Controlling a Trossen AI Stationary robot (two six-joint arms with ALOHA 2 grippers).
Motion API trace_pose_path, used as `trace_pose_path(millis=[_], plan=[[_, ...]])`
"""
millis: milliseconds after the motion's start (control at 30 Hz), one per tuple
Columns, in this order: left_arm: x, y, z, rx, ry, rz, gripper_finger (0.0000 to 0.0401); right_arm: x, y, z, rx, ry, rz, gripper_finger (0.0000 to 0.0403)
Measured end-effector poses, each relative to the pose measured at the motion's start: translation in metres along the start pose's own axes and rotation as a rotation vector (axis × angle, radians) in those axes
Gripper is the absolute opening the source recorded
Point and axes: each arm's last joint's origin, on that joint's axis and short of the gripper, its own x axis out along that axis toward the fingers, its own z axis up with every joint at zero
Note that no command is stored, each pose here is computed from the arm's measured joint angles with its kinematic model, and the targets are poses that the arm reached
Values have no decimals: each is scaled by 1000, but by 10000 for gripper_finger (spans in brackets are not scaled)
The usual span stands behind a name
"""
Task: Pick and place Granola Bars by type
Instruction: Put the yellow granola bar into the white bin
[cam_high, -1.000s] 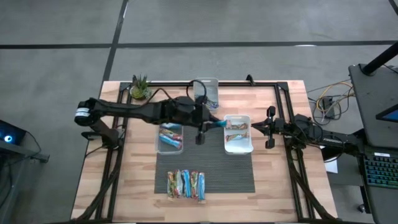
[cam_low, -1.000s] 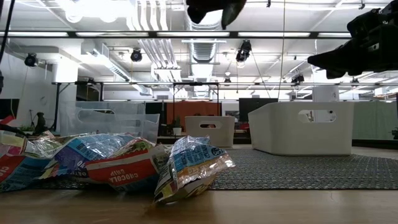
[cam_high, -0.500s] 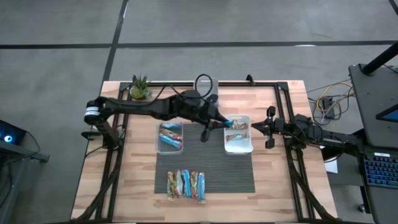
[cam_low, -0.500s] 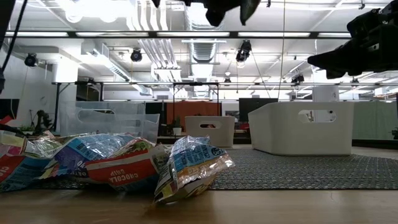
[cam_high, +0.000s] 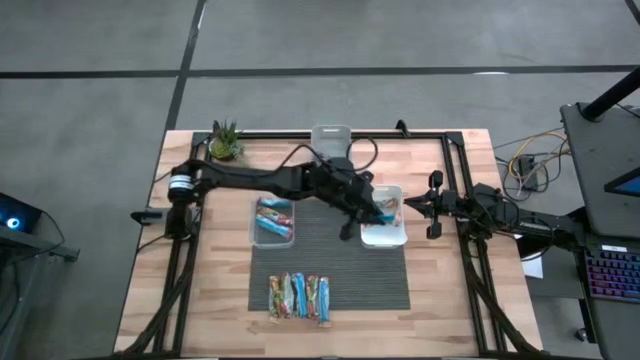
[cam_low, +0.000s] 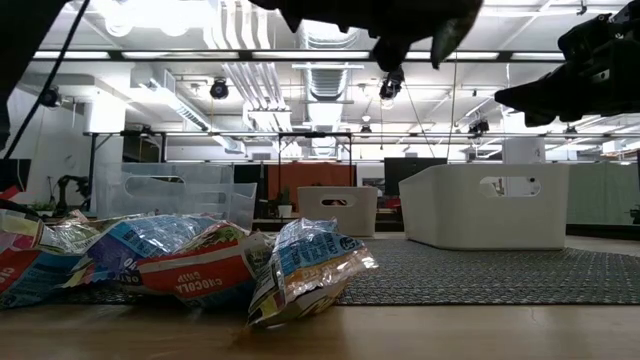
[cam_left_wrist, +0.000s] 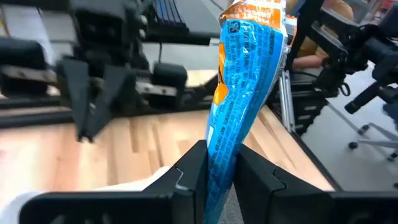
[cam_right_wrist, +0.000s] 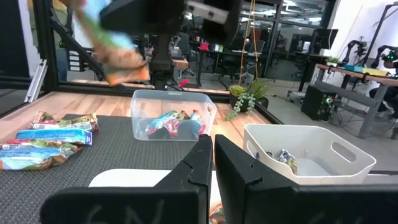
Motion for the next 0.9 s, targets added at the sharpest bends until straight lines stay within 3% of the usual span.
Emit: trace_pose_path(millis=[500,900], plan=[[30,4,-9,-63,91,-15,53,0,0,0,0,1,0,9],[43,22,-32,-103,190,149,53,0,0,0,1,0,0,9]])
